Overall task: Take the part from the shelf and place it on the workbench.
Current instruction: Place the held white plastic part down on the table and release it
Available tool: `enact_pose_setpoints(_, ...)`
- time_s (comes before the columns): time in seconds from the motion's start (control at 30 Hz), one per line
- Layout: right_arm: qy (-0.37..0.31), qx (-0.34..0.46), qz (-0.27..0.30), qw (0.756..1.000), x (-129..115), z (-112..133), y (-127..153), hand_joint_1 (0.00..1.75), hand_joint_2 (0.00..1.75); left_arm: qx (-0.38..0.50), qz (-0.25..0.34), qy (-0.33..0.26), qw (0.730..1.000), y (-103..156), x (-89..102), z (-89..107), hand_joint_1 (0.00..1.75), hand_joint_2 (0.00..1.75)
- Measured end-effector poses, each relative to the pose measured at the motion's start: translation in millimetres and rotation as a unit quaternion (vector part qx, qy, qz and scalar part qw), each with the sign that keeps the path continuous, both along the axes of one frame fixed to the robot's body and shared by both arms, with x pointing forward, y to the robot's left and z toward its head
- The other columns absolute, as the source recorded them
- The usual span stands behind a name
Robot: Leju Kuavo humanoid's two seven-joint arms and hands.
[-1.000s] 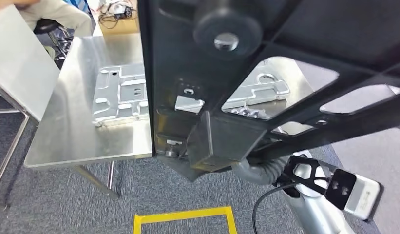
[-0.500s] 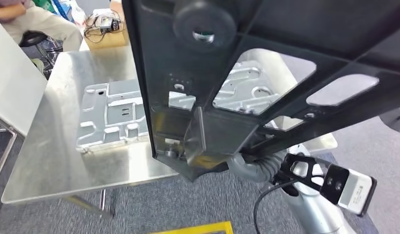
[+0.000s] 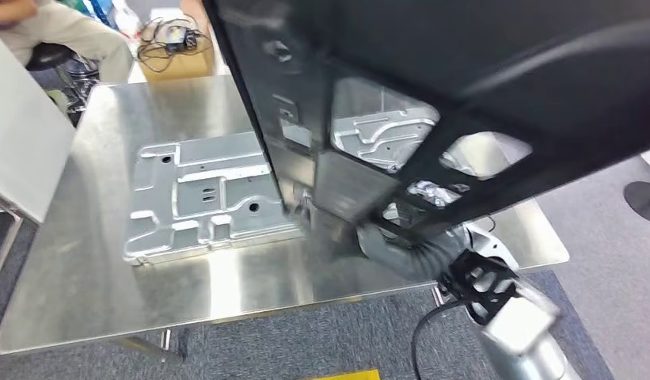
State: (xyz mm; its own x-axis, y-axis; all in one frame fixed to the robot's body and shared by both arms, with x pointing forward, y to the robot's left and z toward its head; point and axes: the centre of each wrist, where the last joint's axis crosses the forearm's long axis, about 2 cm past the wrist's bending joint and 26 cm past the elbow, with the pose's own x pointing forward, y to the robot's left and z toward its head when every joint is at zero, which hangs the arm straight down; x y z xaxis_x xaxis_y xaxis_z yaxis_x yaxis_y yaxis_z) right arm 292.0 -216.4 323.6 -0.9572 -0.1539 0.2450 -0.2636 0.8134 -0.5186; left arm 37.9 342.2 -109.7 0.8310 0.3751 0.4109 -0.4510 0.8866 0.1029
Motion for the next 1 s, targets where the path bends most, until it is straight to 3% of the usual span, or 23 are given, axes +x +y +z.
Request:
enact_pose_setpoints(0.13, -0.021, -0.034, -0.117, 0.992, 9.8, 9.8, -21.5, 1.75, 1.75, -0.003, -0.005, -0.007, 1.0, 0.3, 0.4, 0.0, 0.0, 1.75)
enact_pose_setpoints(0.27, -0.039, -0.095, -0.218, 0.971, 48.6, 33.0, -55.8, 1.75, 1.75, -0.004, -0.012, -0.009, 1.0, 2.8, 0.6, 0.3, 0.0, 1.75)
enact_pose_setpoints(0.43, -0.063, -0.2, -0.384, 0.899, 96.3, 40.6, -70.9, 1.75, 1.75, -0.007, -0.019, -0.01, 1.0, 3.5, 2.1, 0.5, 0.0, 1.75)
enact_pose_setpoints(0.53, -0.082, -0.264, -0.446, 0.851, 126.1, 44.8, -68.7, 1.75, 1.75, -0.007, -0.026, -0.013, 1.0, 3.3, 4.6, 0.8, 0.0, 1.75)
enact_pose_setpoints(0.63, -0.092, -0.338, -0.47, 0.81, 152.4, 41.6, -53.7, 1.75, 1.75, -0.006, -0.032, -0.014, 0.999, 3.4, 7.1, 1.1, 0.0, 1.75)
enact_pose_setpoints(0.77, -0.112, -0.419, -0.456, 0.777, 177.6, 28.5, -16.0, 1.75, 1.75, -0.005, -0.039, -0.017, 0.999, 3.3, 11.6, 1.6, 0.0, 1.75)
enact_pose_setpoints(1.0, -0.144, -0.526, -0.37, 0.752, 176.9, -38.0, 56.0, 1.75, 1.75, -0.005, -0.042, -0.024, 0.999, -0.1, 12.3, 1.3, 0.0, 1.75)
